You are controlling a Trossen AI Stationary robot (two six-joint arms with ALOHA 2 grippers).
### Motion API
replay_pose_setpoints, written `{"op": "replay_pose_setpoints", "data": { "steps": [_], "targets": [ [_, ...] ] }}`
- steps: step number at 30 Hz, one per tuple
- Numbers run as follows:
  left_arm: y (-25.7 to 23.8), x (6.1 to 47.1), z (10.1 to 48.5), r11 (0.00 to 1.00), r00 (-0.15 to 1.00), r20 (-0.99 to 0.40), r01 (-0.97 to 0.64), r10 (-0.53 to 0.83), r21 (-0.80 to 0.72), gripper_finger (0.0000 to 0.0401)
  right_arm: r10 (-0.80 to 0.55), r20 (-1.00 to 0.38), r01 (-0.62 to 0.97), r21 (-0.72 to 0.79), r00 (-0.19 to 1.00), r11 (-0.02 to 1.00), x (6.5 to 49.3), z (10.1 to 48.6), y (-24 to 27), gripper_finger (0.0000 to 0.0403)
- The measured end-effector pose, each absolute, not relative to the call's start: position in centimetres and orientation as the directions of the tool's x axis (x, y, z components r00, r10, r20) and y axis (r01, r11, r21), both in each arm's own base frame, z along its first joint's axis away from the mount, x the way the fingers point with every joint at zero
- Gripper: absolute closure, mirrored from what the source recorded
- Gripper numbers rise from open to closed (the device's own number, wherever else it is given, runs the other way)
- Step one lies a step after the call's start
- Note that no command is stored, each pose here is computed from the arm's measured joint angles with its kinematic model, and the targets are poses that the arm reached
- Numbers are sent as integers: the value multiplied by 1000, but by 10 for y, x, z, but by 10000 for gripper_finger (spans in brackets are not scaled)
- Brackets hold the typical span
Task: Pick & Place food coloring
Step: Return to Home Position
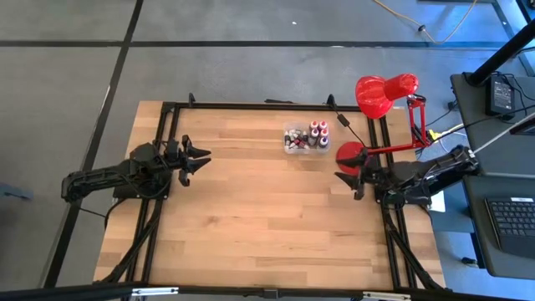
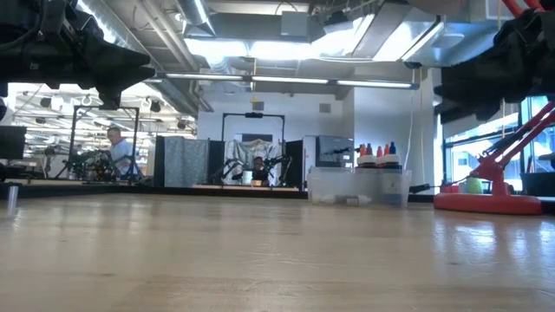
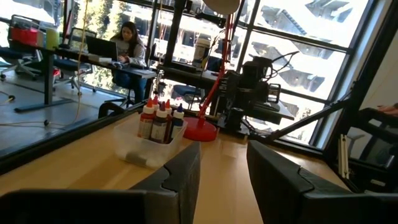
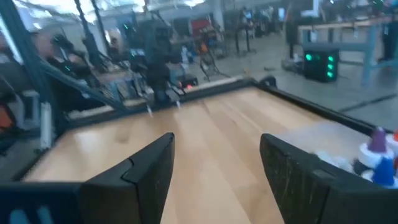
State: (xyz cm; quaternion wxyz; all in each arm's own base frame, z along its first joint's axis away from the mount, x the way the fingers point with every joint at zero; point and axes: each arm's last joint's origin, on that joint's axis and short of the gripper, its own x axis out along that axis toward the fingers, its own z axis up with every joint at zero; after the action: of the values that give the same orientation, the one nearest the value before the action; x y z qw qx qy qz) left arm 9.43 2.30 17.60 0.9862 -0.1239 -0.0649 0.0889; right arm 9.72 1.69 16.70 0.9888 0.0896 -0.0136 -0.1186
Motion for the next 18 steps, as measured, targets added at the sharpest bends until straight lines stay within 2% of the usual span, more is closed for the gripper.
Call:
{"op": "replay_pose_setpoints", "data": {
  "steps": [4,9,18],
  "targets": [
    [23,94,176,954,976,106,-159,192,-256,272,-171,70,157,171,983,973,93,173,17,164],
    [23,94,176,953,976,106,-159,192,-256,273,-94,70,87,104,993,991,93,173,19,164],
    [23,94,176,954,976,107,-156,188,-256,273,-86,66,77,134,994,988,94,172,20,164]
  ]
}}
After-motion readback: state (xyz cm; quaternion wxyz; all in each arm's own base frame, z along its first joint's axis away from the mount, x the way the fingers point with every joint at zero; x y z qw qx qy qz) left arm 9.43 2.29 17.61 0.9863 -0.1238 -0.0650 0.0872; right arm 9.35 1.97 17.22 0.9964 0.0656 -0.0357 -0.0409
